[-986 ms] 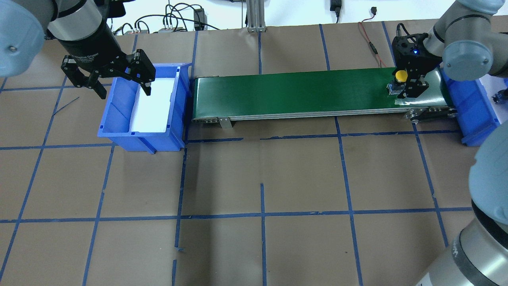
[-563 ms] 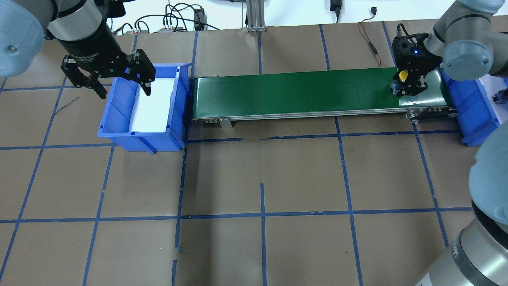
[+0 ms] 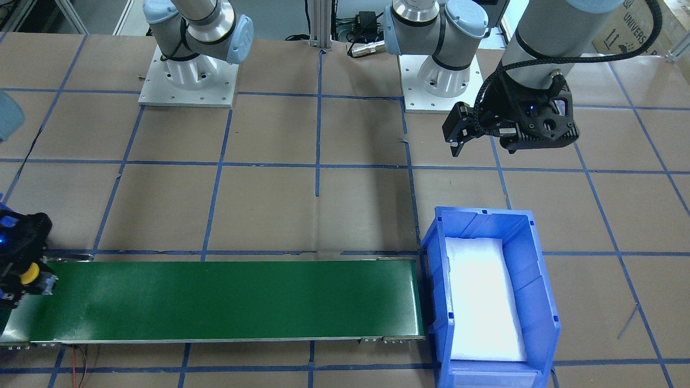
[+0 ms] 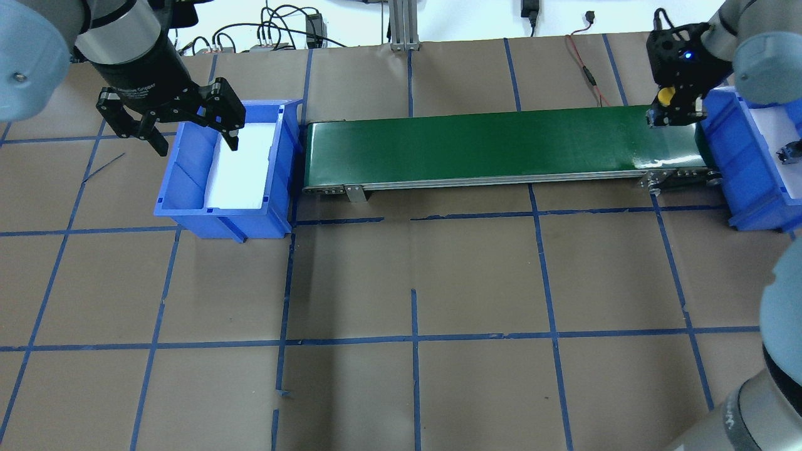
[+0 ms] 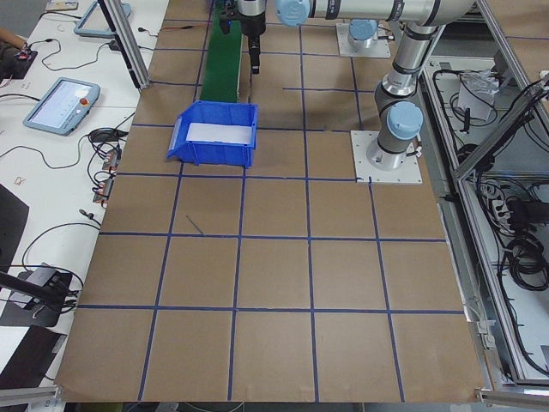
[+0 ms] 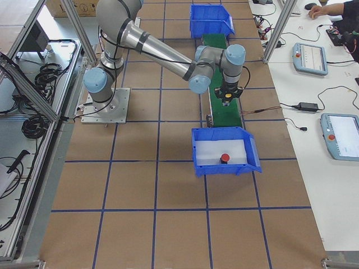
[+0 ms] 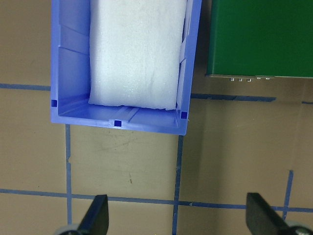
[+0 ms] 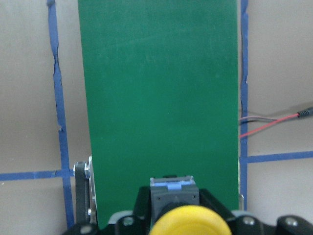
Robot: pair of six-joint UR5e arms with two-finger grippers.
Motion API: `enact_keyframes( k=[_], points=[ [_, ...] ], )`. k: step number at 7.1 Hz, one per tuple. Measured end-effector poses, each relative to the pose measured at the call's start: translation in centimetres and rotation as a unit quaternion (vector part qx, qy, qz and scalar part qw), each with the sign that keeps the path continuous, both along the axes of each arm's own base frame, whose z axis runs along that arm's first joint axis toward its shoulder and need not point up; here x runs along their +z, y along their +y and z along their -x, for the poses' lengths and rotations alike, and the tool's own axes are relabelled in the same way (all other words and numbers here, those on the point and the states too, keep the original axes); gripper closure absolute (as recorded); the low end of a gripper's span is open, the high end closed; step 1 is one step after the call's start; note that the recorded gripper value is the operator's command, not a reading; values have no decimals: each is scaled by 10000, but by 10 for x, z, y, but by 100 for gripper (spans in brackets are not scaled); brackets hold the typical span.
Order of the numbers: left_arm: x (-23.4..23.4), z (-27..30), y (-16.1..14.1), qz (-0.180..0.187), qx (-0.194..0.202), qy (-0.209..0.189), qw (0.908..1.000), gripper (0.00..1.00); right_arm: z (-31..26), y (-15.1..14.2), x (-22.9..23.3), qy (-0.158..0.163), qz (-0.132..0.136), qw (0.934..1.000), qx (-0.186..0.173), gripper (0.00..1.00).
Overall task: Transport two buttons from left to right
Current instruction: 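Carry the yellow button into the blue bin and release it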
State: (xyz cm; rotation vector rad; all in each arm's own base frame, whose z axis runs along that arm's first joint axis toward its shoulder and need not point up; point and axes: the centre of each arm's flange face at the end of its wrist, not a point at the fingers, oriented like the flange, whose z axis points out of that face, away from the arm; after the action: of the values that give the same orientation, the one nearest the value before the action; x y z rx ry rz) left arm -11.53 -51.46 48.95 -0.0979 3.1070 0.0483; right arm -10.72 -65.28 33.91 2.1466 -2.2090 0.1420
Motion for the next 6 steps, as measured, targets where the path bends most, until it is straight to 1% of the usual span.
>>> enact_keyframes(
  k=[1,2,3,4,5,6],
  points=[
    [0,0,0,2,0,-1,10000,0,47,8,22,85,17,10000,-13,89],
    [0,0,0,4,0,1,10000,0,102,19,26,111,27,9999,10,89],
    [0,0,0,3,-1,2,10000,0,157,28,11,42,101,9999,124,89],
    [0,0,0,0,-1,1,10000,0,203,33,-21,-108,226,9993,289,89],
    [0,0,0,0,-1,0,10000,0,230,37,-51,-252,292,9985,385,88],
    [0,0,0,1,-1,-1,10000,0,239,40,-70,-358,285,9981,420,88]
  ],
)
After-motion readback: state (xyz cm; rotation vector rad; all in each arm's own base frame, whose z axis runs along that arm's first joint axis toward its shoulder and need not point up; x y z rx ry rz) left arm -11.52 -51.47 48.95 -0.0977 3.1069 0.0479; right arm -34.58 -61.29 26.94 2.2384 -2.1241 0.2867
